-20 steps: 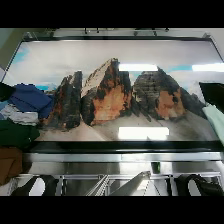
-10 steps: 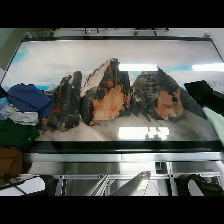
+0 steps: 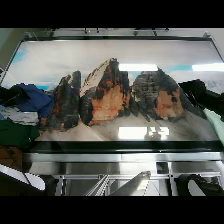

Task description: Fold the shirts.

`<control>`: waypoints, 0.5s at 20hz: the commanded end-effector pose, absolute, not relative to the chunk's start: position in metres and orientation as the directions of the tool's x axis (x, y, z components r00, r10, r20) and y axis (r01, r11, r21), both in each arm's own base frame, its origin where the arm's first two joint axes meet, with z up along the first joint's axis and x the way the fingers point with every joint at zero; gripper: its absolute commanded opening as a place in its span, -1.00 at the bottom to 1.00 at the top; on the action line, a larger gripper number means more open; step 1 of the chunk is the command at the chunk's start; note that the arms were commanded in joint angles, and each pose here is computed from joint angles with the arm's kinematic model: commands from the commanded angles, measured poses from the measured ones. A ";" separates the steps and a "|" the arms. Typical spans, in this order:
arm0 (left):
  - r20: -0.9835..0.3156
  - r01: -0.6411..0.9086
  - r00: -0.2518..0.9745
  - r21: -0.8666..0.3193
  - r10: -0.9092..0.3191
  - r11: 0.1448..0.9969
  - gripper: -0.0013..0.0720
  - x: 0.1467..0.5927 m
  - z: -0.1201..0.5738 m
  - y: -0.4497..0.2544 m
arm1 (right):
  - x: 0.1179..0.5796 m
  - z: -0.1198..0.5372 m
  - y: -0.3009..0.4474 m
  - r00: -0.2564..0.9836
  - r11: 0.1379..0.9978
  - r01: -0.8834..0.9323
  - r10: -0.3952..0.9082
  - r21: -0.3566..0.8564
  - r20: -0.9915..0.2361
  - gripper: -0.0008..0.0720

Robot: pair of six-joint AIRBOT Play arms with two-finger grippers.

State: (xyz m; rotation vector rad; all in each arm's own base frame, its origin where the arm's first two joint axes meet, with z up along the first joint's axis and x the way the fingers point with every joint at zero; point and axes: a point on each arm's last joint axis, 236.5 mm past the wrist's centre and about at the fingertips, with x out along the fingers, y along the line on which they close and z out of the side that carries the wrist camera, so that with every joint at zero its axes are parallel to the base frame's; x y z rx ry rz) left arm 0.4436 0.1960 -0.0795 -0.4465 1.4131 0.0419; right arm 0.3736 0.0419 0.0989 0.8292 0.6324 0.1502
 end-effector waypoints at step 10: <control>-0.903 0.054 0.216 -0.368 -0.371 0.928 -0.91 0.537 -0.051 0.037 | 0.371 0.101 0.052 0.794 0.643 0.103 0.406 0.759 -0.452 0.35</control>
